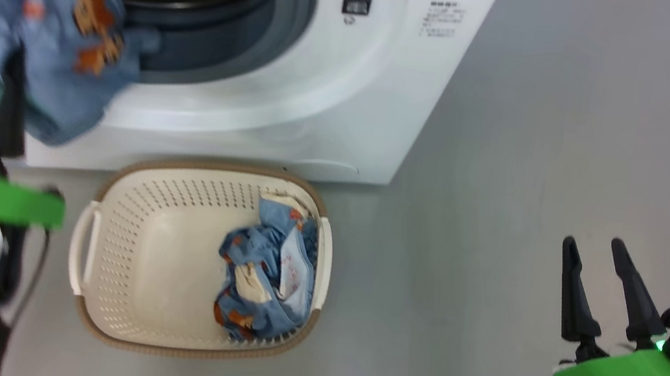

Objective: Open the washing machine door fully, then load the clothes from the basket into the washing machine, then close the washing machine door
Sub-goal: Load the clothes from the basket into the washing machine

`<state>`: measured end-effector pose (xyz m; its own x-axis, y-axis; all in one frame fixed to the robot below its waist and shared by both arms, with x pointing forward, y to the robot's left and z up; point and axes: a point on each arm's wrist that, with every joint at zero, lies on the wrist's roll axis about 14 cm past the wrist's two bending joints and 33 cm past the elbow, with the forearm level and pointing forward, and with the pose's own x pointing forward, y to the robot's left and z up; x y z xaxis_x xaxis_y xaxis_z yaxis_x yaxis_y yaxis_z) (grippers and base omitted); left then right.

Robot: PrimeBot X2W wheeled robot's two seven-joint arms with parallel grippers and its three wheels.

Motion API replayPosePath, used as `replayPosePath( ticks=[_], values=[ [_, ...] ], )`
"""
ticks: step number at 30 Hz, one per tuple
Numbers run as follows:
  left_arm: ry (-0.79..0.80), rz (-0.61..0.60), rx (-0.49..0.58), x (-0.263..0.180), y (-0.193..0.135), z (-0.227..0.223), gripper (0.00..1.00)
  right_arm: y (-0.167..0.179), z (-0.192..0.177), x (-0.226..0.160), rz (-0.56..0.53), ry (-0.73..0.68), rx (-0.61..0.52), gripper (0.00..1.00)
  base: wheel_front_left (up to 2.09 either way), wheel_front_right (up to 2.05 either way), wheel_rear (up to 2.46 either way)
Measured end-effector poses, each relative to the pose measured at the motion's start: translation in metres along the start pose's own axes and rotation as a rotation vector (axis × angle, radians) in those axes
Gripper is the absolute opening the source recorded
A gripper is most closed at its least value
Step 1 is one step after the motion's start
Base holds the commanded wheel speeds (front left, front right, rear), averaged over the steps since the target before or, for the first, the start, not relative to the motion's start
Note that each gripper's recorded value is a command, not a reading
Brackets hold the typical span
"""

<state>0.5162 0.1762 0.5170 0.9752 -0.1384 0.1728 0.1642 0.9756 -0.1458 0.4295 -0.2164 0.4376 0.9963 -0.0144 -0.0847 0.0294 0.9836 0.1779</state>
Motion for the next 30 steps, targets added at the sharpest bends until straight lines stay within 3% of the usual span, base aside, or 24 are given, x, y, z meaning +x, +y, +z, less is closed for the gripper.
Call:
replayPosePath(
  ticks=[11, 18, 24, 30],
  values=[
    [0.057, -0.048, 0.011, 0.077, 0.000, -0.036, 0.00, -0.007, -0.015, 0.013, -0.032, 0.028, 0.010, 1.00, 0.00, 0.00, 0.00],
    [0.185, -0.076, -0.014, 0.116, -0.011, -0.085, 0.00, -0.018, -0.026, 0.008, -0.068, 0.061, 0.001, 1.00, 0.00, 0.00, 0.00],
    [0.166, -0.082, 0.006, 0.147, -0.012, -0.082, 0.00, -0.021, -0.027, 0.010, -0.080, 0.062, -0.006, 1.00, 0.00, 0.00, 0.00],
    [0.047, -0.149, 0.038, 0.171, -0.031, -0.053, 0.00, -0.023, -0.031, 0.010, -0.089, 0.073, -0.007, 1.00, 0.00, 0.00, 0.00]
  ],
)
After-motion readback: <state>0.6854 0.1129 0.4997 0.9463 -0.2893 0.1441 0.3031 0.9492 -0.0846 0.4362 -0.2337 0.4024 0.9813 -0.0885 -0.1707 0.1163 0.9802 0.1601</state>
